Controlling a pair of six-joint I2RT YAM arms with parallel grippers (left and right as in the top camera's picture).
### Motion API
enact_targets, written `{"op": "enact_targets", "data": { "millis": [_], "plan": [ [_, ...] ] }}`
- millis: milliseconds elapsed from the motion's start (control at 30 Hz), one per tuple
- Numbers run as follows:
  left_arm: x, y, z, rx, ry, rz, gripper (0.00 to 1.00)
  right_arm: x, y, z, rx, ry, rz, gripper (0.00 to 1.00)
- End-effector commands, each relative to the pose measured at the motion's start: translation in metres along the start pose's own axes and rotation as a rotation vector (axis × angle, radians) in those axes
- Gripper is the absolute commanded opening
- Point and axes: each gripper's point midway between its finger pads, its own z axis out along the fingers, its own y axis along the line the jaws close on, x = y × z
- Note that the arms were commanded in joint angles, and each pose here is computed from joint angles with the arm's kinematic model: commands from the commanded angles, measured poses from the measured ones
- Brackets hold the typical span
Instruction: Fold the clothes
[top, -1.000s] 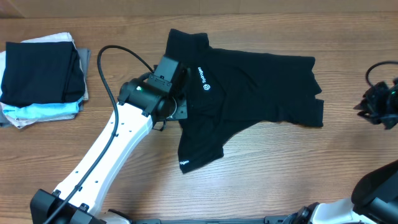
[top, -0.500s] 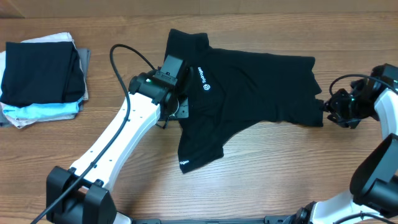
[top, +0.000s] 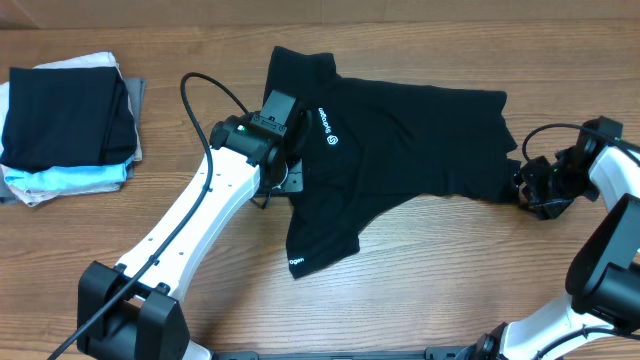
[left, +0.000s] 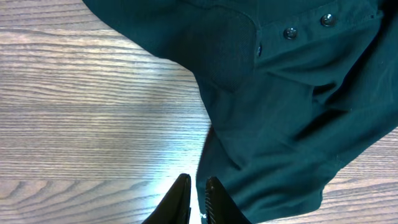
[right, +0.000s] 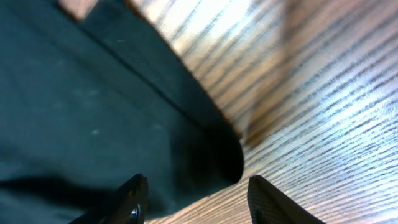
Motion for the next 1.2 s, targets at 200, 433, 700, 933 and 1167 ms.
{"op": "enact_targets", "data": {
  "millis": [200,433,700,933,1167],
  "plan": [
    [0.001,0.003,-0.001,-0.013,0.009,0.019,0.13,-0.001,-0.008,0.018,0.006,-0.034,0.099,0.52],
    [0.0,0.003,-0.001,-0.011,0.005,0.018,0.14,-0.002,-0.009,0.025,-0.006,-0.047,0.122,0.04],
    [0.0,0.003,-0.001,-0.011,0.007,0.018,0.16,-0.004,0.033,-0.004,-0.158,0.016,0.107,0.04],
    [0.0,0.003,-0.001,-0.011,0.006,0.018,0.17,-0.013,0.096,-0.054,-0.229,-0.023,-0.009,0.04],
    [0.001,0.004,-0.001,-0.013,0.011,0.018,0.19,-0.03,0.15,-0.061,-0.232,-0.199,-0.11,0.04]
  ]
}}
